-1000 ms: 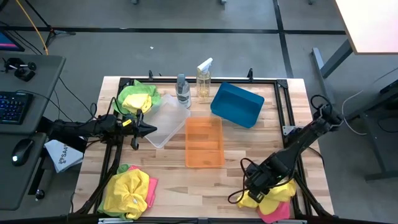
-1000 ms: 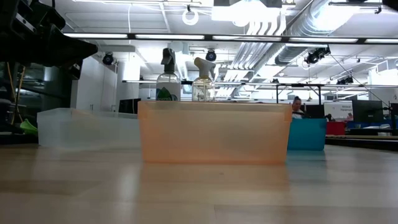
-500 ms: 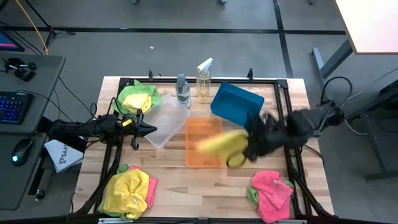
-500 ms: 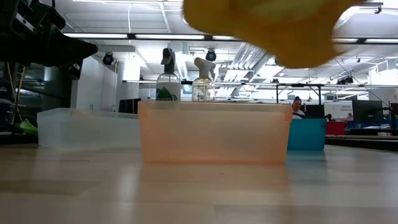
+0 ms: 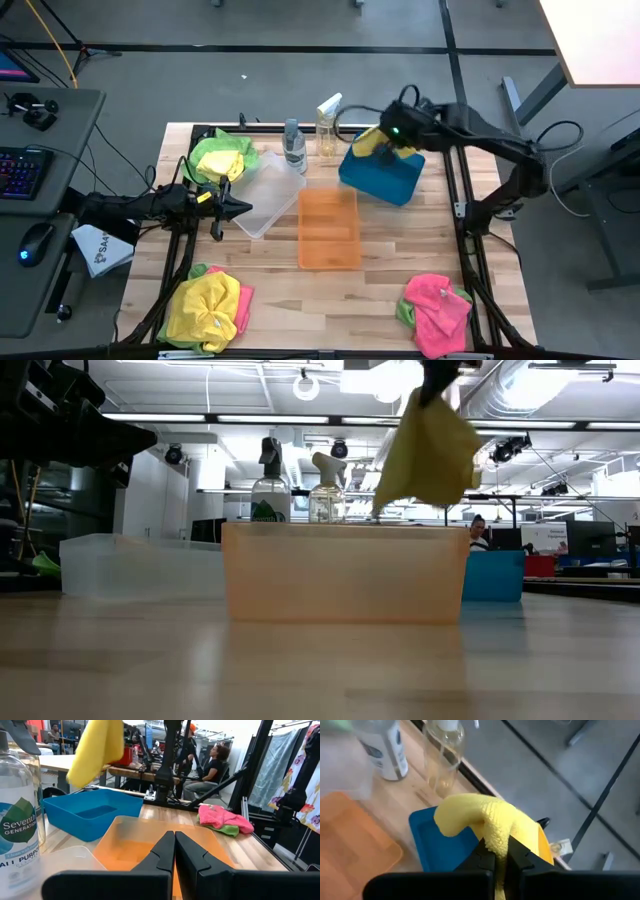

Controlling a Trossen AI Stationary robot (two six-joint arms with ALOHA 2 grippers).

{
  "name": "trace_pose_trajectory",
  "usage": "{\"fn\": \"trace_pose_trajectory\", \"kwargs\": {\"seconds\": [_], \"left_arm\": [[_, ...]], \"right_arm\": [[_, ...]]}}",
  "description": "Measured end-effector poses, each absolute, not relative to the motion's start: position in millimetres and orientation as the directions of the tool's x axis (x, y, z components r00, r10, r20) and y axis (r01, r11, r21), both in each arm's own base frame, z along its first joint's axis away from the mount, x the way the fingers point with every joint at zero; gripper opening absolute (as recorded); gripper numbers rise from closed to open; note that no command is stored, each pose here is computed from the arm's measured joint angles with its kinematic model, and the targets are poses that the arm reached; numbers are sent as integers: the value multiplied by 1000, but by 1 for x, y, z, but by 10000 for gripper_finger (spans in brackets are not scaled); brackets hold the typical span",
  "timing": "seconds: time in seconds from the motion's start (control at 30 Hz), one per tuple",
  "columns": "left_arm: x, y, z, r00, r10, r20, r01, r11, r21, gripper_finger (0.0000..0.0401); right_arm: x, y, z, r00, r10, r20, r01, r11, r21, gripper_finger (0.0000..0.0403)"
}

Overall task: Sort microfiber towel by color & place in baskets
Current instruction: Put the bottom right yellow towel into the blue bin

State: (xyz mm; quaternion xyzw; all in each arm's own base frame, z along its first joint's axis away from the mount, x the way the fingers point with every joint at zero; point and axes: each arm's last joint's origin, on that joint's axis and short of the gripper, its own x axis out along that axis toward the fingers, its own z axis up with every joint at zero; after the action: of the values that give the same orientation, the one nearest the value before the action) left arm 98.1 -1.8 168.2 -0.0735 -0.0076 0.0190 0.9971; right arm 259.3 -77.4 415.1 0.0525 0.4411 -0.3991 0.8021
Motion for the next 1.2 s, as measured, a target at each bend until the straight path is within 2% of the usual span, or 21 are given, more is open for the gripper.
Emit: {"fn": "trace_pose_trajectory", "kwargs": {"seconds": [0.13, 0.33, 0.47, 0.6, 0.7, 0.93, 1.2], "left_arm": [[98, -2, 168, 999, 39, 12, -37, 988, -147, 0], [98, -2, 168, 999, 39, 13, -37, 988, -147, 0], [98, -2, 168, 999, 39, 13, -37, 988, -147, 0], [98, -2, 168, 999, 39, 13, -37, 988, -147, 0], [98, -2, 168, 999, 39, 13, -37, 988, -147, 0], [98, -2, 168, 999, 39, 13, -37, 988, -147, 0], [98, -2, 168, 999, 39, 13, -37, 988, -147, 0]], "right_arm": [[269, -99, 371, 256, -527, -810, 692, 685, -227, 0], [263, -112, 302, 97, -480, -872, 691, 662, -289, 0], [248, -118, 288, -65, -529, -846, 738, 545, -397, 0], [229, -119, 295, -172, -561, -810, 745, 464, -479, 0], [218, -116, 305, -166, -564, -809, 757, 454, -471, 0], [209, -103, 315, -65, -472, -879, 799, 503, -329, 0], [229, -89, 311, 31, -456, -890, 798, 548, -252, 0]]}}
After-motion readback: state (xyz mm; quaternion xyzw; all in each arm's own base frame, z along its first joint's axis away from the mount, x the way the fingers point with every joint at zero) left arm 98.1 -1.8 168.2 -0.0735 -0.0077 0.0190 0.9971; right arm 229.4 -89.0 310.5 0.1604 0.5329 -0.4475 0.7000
